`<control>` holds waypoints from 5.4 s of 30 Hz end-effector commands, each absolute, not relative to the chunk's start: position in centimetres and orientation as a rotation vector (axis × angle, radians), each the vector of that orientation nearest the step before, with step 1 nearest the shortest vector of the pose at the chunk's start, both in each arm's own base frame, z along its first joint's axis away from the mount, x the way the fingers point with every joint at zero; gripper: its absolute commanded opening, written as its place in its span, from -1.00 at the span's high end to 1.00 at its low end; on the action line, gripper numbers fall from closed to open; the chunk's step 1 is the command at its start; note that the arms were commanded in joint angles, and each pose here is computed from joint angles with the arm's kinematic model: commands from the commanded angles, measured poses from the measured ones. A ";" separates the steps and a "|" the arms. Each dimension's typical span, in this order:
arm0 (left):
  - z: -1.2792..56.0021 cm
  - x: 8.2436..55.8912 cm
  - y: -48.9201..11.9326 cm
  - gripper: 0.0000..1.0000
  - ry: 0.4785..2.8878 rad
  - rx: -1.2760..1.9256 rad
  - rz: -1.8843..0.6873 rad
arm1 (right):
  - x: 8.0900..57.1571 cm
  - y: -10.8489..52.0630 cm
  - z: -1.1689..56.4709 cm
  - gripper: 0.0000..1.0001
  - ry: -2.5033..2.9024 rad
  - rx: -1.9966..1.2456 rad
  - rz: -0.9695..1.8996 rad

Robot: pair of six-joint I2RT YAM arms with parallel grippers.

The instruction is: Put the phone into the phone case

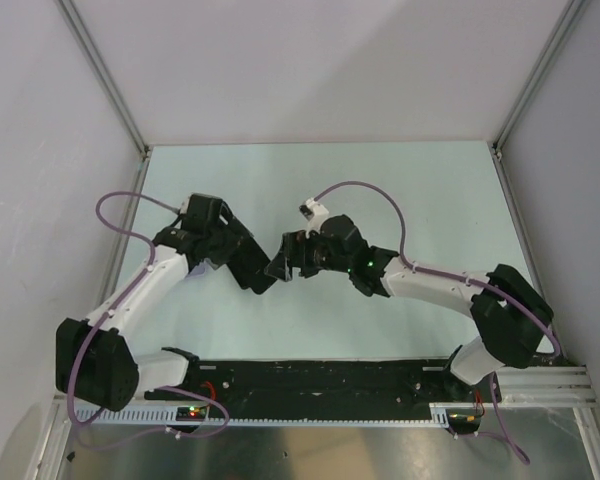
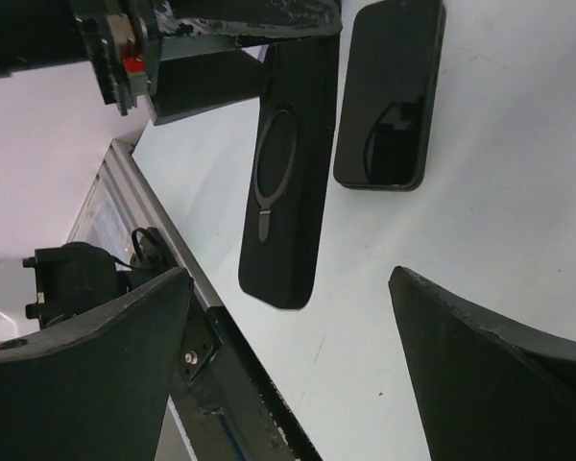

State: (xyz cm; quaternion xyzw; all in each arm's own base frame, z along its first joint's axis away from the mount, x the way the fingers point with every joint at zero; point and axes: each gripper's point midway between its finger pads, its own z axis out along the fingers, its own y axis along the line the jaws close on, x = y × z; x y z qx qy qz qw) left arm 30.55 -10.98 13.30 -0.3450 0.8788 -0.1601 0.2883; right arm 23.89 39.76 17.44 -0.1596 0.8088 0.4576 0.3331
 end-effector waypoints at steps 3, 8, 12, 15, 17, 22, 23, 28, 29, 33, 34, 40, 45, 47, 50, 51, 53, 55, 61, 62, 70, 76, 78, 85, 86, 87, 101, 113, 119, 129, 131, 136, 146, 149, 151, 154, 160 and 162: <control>16.1 30.6 -14.4 -0.24 2.309 -0.811 -0.617 | 24.3 41.8 18.0 -0.71 2.065 -0.466 1.177; 16.6 30.6 -15.8 -0.28 2.308 -0.773 -0.663 | 24.7 41.7 17.4 -0.40 2.087 -0.466 1.117; 17.2 30.5 -16.9 -0.47 2.312 -0.735 -0.718 | 25.3 41.0 17.6 0.17 2.085 -0.453 1.049; 17.7 30.7 -17.4 -0.75 2.300 -0.714 -0.739 | 25.9 40.2 17.8 0.73 2.085 -0.438 0.990; 18.3 31.0 -17.5 -0.92 2.287 -0.696 -0.740 | 26.3 39.3 17.6 0.93 2.096 -0.425 0.935; 20.4 32.2 -15.3 -0.99 2.219 -0.684 -0.712 | 28.6 33.1 17.4 1.00 2.128 -0.357 0.556; 20.7 32.4 -14.5 -0.99 2.204 -0.694 -0.700 | 28.9 31.3 17.1 1.00 2.136 -0.358 0.441; 20.2 32.7 -13.0 -0.99 2.197 -0.731 -0.663 | 30.3 24.0 15.3 1.00 2.110 -0.389 -0.153; 19.8 32.7 -13.0 -0.99 2.206 -0.742 -0.662 | 30.5 23.1 14.8 1.00 2.102 -0.409 -0.249; 18.6 32.5 -13.1 -0.99 2.235 -0.765 -0.651 | 30.8 21.9 11.6 1.00 2.055 -0.506 -0.572; 18.5 32.5 -13.0 -0.99 2.234 -0.767 -0.647 | 30.8 22.1 11.0 1.00 2.047 -0.525 -0.608; 18.6 32.3 -12.6 -0.99 2.222 -0.767 -0.634 | 30.1 24.4 7.9 0.76 2.047 -0.609 -0.660; 18.2 32.0 -12.5 -0.99 2.230 -0.764 -0.625 | 29.0 25.9 7.2 -0.14 2.119 -0.620 -0.537; 17.9 32.0 -12.5 -0.99 2.236 -0.766 -0.619 | 28.4 26.5 7.4 -0.41 2.158 -0.621 -0.456; 17.2 31.9 -12.1 -0.99 2.243 -0.785 -0.589 | 27.4 27.6 8.2 -0.66 2.219 -0.628 -0.292; 17.0 32.0 -11.9 -0.99 2.240 -0.794 -0.571 | 27.1 28.0 8.8 -0.72 2.240 -0.625 -0.220; 16.5 31.9 -11.0 -0.99 2.231 -0.814 -0.504 | 26.8 28.4 10.1 -0.77 2.275 -0.601 -0.093; 16.2 31.9 -9.5 -0.99 2.214 -0.818 -0.359 | 26.6 28.3 11.4 -0.80 2.299 -0.559 0.031; 13.9 32.7 -6.8 -0.99 2.231 -0.810 0.032 | 27.8 27.5 13.9 -0.81 2.349 -0.328 0.447; 13.4 32.9 -6.8 -0.99 2.236 -0.815 0.062 | 27.9 27.2 13.9 -0.81 2.364 -0.287 0.519; 8.4 35.3 -8.0 -0.99 2.357 -0.772 0.223 | 28.8 26.5 14.8 -0.81 2.349 -0.166 0.757; 5.6 36.1 -9.1 -0.99 2.449 -0.753 0.235 | 28.9 26.9 14.9 -0.81 2.328 -0.165 0.813; 5.1 36.1 -9.2 -0.99 2.461 -0.755 0.237 | 28.8 27.0 14.8 -0.82 2.327 -0.169 0.825; 4.5 35.7 -8.9 -0.99 2.493 -0.746 0.213 | 28.7 27.2 14.4 -0.82 2.328 -0.173 0.852; 4.3 35.6 -8.8 -0.99 2.501 -0.744 0.205 | 28.7 27.2 14.3 -0.82 2.328 -0.171 0.855; 4.3 35.7 -8.8 -0.99 2.503 -0.737 0.193 | 28.7 27.3 14.2 -0.82 2.331 -0.170 0.858; 2.6 34.9 -8.7 -0.99 2.568 -0.711 0.104 | 28.5 27.2 13.9 -0.82 2.337 -0.165 0.864; 1.5 34.7 -9.1 -0.99 2.587 -0.719 0.041 | 28.3 27.1 13.5 -0.82 2.344 -0.161 0.860; 1.4 34.8 -9.2 -0.81 2.586 -0.721 0.014 | 28.2 27.1 13.2 -0.82 2.349 -0.160 0.857; 1.6 34.7 -9.4 -0.28 2.582 -0.721 -0.011 | 28.1 27.7 13.0 -0.81 2.348 -0.161 0.871; 1.9 34.6 -9.5 -0.21 2.578 -0.727 -0.030 | 27.9 28.2 13.0 -0.81 2.348 -0.168 0.883; 3.3 34.4 -10.2 -0.11 2.556 -0.752 -0.106 | 27.1 30.8 12.7 -0.81 2.336 -0.203 0.962; 4.1 33.5 -11.7 -0.04 2.558 -0.831 -0.240 | 26.0 37.7 11.2 -0.76 2.275 -0.226 1.184; 4.2 33.4 -12.2 -0.03 2.562 -0.848 -0.274 | 25.7 39.3 10.1 -0.73 2.273 -0.222 1.231; 4.3 33.4 -12.4 -0.04 2.563 -0.855 -0.293 | 25.5 40.2 9.4 -0.69 2.269 -0.217 1.252; 4.6 33.4 -12.6 -0.03 2.563 -0.859 -0.311 | 25.3 41.3 8.7 -0.64 2.255 -0.203 1.289; 4.7 33.1 -12.8 -0.03 2.567 -0.865 -0.331 | 25.4 42.8 8.0 -0.54 2.233 -0.153 1.382; 4.7 33.0 -12.9 -0.03 2.569 -0.864 -0.336 | 25.5 43.2 7.8 -0.48 2.226 -0.137 1.412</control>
